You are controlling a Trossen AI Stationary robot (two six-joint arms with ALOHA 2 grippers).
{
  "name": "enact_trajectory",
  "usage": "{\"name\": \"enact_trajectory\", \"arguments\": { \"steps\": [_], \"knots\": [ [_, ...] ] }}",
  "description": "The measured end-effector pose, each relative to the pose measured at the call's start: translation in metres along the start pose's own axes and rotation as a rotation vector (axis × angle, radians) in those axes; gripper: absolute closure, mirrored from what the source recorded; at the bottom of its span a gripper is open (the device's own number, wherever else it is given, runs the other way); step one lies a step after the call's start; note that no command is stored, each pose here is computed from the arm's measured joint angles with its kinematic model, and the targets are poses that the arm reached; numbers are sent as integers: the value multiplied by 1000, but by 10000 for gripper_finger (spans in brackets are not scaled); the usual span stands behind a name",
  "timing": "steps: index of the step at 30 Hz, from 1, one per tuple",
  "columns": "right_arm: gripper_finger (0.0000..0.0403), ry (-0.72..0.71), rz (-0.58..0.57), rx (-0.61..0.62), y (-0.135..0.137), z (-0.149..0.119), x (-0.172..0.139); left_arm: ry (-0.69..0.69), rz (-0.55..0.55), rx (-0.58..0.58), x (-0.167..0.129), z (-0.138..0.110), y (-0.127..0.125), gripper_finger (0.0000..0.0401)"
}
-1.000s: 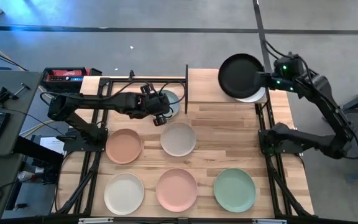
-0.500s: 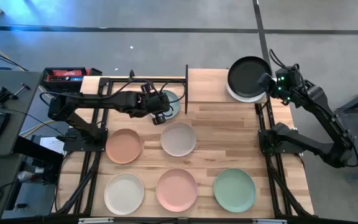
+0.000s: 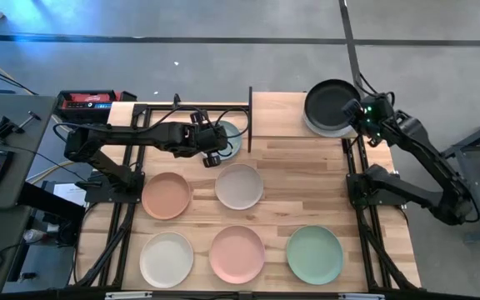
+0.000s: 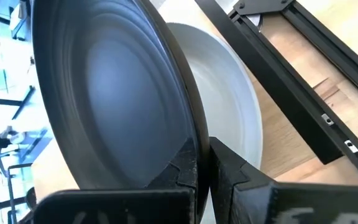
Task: Place and stack plates onto a shelf
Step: Stack the black plate on the top of the white plate on the shelf
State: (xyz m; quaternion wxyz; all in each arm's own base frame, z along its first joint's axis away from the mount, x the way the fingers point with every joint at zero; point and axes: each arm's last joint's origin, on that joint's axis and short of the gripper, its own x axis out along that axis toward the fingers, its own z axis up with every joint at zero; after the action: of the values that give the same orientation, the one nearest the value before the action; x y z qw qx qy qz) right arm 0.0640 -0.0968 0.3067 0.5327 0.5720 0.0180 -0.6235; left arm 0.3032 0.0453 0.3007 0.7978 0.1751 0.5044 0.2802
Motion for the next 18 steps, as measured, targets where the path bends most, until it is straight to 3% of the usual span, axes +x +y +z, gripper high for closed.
{"name": "enact_trajectory", "arguments": {
  "steps": [18],
  "knots": [
    [403, 41, -69, -21, 4, -2, 12, -7, 0, -6, 0, 1, 0, 284]
  ]
}}
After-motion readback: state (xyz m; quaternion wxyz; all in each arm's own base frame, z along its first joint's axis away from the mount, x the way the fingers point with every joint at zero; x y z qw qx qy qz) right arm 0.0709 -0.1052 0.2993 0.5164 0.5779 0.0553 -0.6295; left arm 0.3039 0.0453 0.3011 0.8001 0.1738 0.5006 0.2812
